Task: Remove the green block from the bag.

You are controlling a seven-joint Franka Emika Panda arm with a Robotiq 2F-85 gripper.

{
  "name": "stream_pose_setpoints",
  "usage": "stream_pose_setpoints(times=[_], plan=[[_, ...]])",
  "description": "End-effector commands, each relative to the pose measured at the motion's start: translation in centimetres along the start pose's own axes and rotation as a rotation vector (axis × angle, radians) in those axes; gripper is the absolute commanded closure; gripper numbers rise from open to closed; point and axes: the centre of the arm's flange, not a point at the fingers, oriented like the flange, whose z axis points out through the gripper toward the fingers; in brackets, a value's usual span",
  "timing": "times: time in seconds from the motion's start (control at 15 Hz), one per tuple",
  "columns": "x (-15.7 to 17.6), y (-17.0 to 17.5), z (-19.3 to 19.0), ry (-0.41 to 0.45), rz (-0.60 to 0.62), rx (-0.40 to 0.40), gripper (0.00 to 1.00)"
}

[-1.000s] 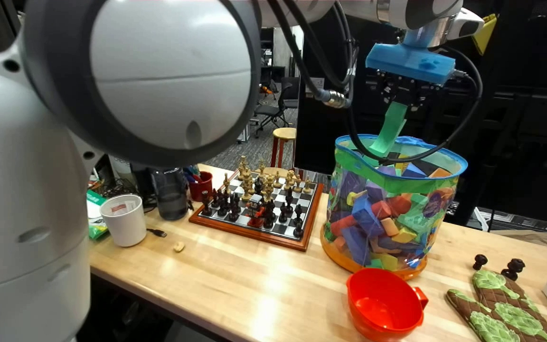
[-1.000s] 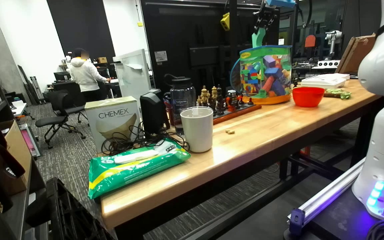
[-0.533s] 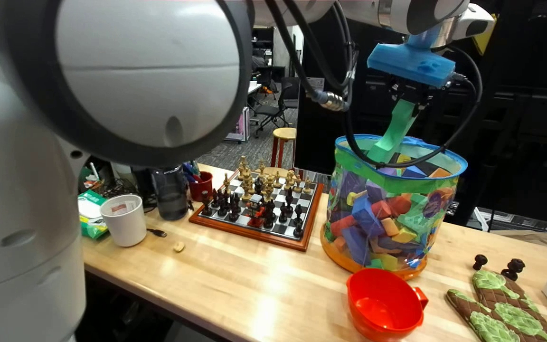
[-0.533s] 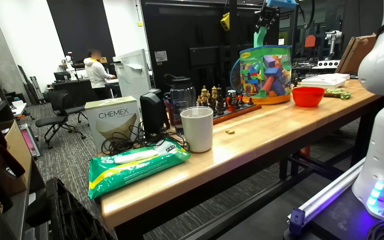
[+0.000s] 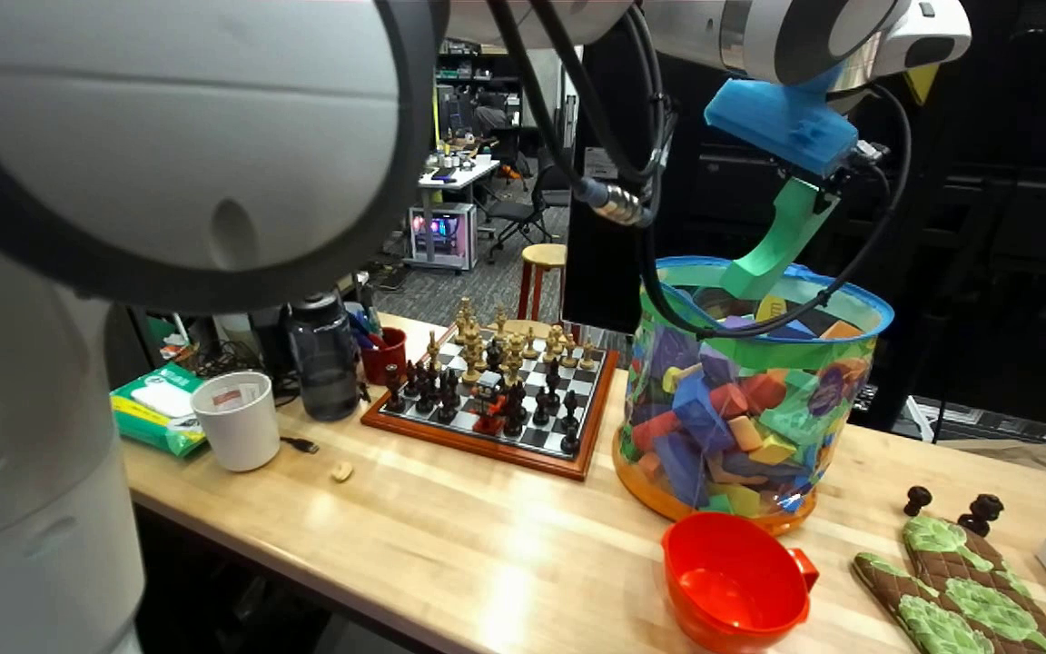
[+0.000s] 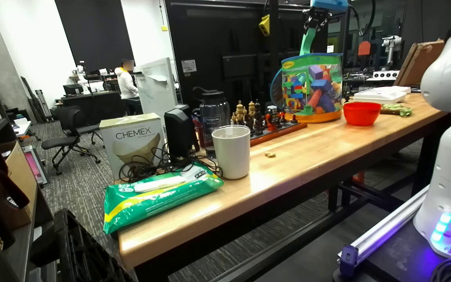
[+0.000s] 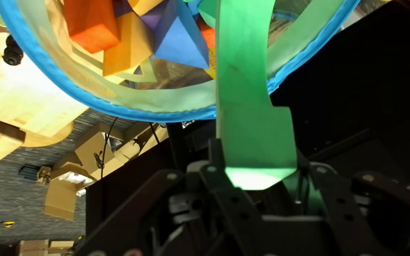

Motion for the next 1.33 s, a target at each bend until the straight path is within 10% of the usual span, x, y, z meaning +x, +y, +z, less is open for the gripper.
stream_pose_setpoints(times=[0.0,1.27], plan=[[-1.8,0.2,-2.2,0.066,0.103,-0.02,0.81],[-1.0,6.5,-5.6,0.415,0.857,-0.188,0.81]])
